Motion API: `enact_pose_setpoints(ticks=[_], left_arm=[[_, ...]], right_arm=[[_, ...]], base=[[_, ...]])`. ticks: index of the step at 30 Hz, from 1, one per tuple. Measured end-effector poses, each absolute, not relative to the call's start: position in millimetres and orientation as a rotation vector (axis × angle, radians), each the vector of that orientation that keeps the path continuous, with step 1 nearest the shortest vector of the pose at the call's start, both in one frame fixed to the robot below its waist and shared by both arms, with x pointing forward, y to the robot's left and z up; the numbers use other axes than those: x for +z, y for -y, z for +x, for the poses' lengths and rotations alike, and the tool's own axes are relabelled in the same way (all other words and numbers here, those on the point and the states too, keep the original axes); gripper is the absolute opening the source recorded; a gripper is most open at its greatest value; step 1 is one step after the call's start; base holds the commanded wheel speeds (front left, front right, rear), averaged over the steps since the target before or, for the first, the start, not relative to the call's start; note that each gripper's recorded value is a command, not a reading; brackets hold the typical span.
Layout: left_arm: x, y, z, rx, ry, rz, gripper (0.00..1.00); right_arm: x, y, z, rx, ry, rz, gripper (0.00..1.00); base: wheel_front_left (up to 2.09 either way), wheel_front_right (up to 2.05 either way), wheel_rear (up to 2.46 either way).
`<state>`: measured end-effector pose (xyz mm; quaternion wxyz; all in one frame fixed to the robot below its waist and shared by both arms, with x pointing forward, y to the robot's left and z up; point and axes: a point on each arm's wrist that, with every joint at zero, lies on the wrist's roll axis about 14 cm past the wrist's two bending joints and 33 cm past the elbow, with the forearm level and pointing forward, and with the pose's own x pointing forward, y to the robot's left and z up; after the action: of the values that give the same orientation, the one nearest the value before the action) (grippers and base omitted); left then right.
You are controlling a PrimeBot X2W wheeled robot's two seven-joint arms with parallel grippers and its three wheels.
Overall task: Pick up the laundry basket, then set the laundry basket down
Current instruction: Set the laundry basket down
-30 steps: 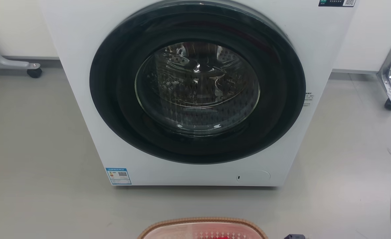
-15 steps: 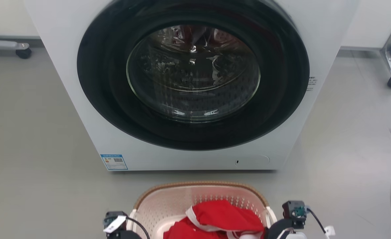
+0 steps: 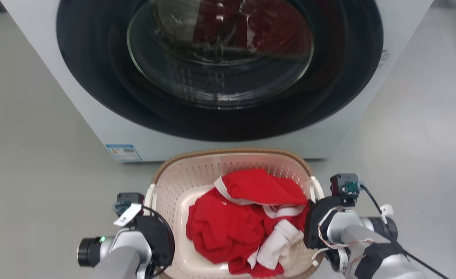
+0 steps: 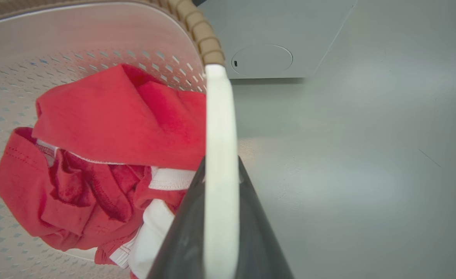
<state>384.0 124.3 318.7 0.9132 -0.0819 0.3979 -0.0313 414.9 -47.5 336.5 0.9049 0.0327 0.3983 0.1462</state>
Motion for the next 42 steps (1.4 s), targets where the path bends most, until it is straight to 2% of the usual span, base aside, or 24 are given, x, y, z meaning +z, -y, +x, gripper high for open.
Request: enact_pose_setpoints(ticks=[6, 22, 36, 42], left_arm=[[306.9, -125.6, 410.9, -0.07, -0.828, -0.152, 0.0], [249.5, -122.8, 439.7, -0.083, -0.915, -0.13, 0.0], [202.8, -123.0, 439.6, -0.074, -0.985, -0.134, 0.0], [190.7, -124.9, 459.7, -0.069, -0.962, -0.133, 0.0]], right_arm=[[321.0, 47.4, 438.8, 0.301, -0.838, 0.064, 0.0], [261.6, 48.5, 473.7, 0.302, -0.913, 0.052, 0.0], [210.0, 49.1, 473.9, 0.307, -0.981, 0.048, 0.0], [198.2, 46.9, 491.8, 0.312, -0.96, 0.05, 0.0]], base=[[0.0, 0.0, 0.0], [0.0, 0.0, 0.0], [0.0, 0.0, 0.0], [0.0, 0.0, 0.0]])
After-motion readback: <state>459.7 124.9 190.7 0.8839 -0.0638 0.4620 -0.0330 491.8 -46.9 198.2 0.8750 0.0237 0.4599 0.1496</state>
